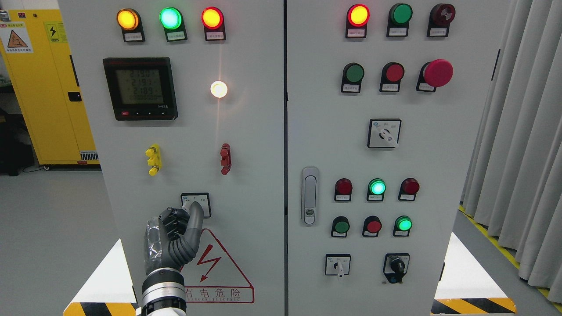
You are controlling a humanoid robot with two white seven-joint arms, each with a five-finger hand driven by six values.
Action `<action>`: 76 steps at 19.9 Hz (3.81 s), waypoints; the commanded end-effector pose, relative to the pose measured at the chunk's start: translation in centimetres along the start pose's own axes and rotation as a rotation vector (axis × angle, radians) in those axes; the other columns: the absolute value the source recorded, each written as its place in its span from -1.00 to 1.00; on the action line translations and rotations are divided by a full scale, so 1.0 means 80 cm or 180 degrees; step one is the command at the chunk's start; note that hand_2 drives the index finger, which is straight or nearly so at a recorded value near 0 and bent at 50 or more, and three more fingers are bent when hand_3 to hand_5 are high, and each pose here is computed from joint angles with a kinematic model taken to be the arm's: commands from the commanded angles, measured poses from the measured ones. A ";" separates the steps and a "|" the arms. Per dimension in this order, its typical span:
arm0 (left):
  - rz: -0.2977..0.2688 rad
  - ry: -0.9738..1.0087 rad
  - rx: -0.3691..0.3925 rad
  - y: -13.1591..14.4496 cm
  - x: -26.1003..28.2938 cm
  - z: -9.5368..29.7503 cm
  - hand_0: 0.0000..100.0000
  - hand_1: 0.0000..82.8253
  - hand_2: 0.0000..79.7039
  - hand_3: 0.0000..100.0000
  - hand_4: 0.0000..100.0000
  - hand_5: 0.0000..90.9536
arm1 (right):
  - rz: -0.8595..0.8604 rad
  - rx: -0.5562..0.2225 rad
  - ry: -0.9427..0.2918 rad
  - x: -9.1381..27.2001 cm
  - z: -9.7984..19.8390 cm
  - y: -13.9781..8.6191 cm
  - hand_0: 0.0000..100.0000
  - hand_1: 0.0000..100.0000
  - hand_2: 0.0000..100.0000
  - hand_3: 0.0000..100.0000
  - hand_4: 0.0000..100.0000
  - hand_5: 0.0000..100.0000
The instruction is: Turn on light switch 1
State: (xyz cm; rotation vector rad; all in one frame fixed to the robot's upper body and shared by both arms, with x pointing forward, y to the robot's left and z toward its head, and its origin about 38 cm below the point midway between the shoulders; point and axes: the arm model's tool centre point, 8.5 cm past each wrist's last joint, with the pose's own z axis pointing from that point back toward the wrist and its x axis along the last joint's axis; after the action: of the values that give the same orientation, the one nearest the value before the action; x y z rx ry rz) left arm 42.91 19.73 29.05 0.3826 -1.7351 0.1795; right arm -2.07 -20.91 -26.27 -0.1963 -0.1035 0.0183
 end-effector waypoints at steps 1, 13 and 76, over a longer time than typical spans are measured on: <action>-0.0001 0.0003 0.0002 0.000 -0.001 0.000 -0.07 0.18 0.58 0.81 0.84 0.87 | -0.0089 -0.0006 0.0024 -0.001 0.000 0.000 -1.00 0.00 -0.92 -1.00 -1.00 -1.00; -0.0004 0.0007 0.0000 0.000 -0.002 0.000 -0.63 0.20 0.58 0.81 0.83 0.87 | -0.0089 -0.0006 0.0024 -0.001 0.000 0.000 -1.00 0.00 -0.92 -1.00 -1.00 -1.00; 0.0000 0.3630 -0.0920 0.213 -0.574 0.588 -0.74 -0.02 -0.79 -0.60 -0.31 -1.00 | -0.0089 -0.0006 0.0024 -0.001 0.000 0.000 -1.00 0.00 -0.92 -1.00 -1.00 -1.00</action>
State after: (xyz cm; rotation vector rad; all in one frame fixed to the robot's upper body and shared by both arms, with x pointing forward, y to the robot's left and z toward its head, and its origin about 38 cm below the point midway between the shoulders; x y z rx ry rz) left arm 17.87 28.84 -13.51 0.0992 -1.2113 0.0151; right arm -2.07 -20.91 -26.27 -0.1960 -0.1035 0.0183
